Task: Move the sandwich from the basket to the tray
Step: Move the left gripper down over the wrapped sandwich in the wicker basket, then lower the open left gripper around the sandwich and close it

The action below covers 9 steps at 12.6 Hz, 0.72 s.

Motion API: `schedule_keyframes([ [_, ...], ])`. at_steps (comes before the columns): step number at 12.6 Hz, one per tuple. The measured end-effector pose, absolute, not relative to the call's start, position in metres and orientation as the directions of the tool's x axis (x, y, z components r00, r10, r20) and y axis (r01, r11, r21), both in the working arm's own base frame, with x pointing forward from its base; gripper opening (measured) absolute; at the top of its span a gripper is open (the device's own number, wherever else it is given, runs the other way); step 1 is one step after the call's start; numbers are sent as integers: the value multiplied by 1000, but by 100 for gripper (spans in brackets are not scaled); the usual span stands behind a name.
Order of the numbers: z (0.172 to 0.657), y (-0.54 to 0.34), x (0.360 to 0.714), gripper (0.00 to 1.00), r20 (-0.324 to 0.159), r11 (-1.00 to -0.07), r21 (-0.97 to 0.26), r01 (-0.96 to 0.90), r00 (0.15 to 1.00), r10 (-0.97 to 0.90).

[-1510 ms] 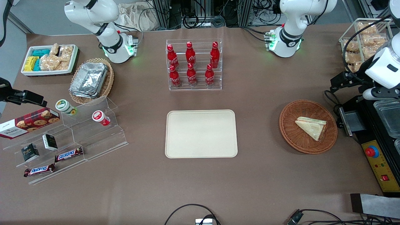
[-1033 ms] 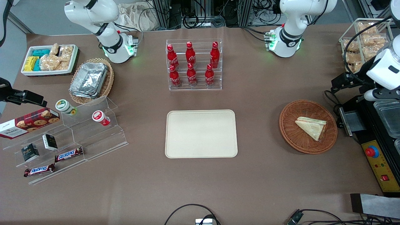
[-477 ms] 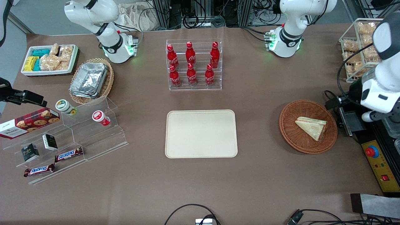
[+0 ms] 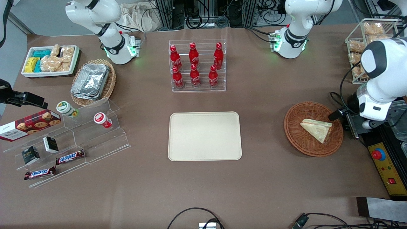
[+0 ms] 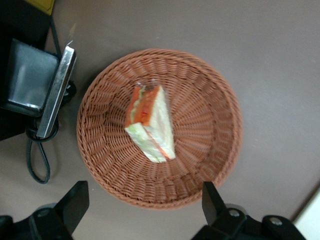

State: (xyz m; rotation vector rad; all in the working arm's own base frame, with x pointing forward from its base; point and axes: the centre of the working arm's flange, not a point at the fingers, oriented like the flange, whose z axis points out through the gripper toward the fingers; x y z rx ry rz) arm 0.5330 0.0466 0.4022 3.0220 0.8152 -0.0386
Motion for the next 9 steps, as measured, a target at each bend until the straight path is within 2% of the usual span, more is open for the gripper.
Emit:
schedule_keyframes([
  [3, 384, 60, 524, 100, -3, -799, 16, 601, 799, 601],
  [9, 327, 63, 508, 100, 50, -749, 48, 661, 747, 662],
])
